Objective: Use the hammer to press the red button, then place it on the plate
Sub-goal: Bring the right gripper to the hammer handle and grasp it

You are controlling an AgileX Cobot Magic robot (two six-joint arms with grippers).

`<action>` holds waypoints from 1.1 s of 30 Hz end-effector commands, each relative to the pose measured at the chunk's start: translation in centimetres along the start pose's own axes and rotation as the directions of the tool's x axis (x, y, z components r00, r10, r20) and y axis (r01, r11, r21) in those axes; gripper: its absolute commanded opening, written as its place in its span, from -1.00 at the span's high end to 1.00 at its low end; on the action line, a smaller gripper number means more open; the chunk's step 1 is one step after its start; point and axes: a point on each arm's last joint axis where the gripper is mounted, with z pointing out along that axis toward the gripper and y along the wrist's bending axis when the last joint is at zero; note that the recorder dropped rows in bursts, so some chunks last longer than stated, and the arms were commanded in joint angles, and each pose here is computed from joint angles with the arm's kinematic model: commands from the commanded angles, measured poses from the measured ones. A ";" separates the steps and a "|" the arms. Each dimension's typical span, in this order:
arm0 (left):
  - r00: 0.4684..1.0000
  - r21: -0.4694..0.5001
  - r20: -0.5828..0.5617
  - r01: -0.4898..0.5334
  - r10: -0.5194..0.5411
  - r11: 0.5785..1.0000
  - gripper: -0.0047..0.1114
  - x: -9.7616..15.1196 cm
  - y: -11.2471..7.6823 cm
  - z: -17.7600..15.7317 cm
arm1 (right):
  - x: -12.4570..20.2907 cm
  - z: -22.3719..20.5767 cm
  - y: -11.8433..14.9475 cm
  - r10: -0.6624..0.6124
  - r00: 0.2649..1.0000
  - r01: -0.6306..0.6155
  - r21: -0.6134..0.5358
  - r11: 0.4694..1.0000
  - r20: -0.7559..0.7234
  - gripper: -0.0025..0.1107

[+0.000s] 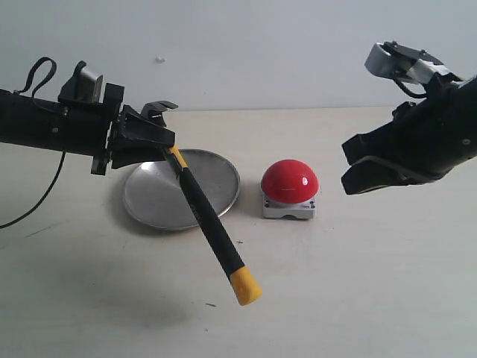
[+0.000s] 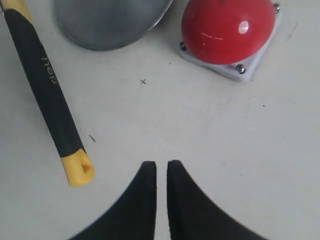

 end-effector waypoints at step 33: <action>0.999 0.067 0.030 -0.011 0.009 0.998 0.92 -0.4 -1.3 -0.1 | 1.0 13.3 8.1 -0.333 0.943 0.331 -0.071 0.941 -0.010 -0.08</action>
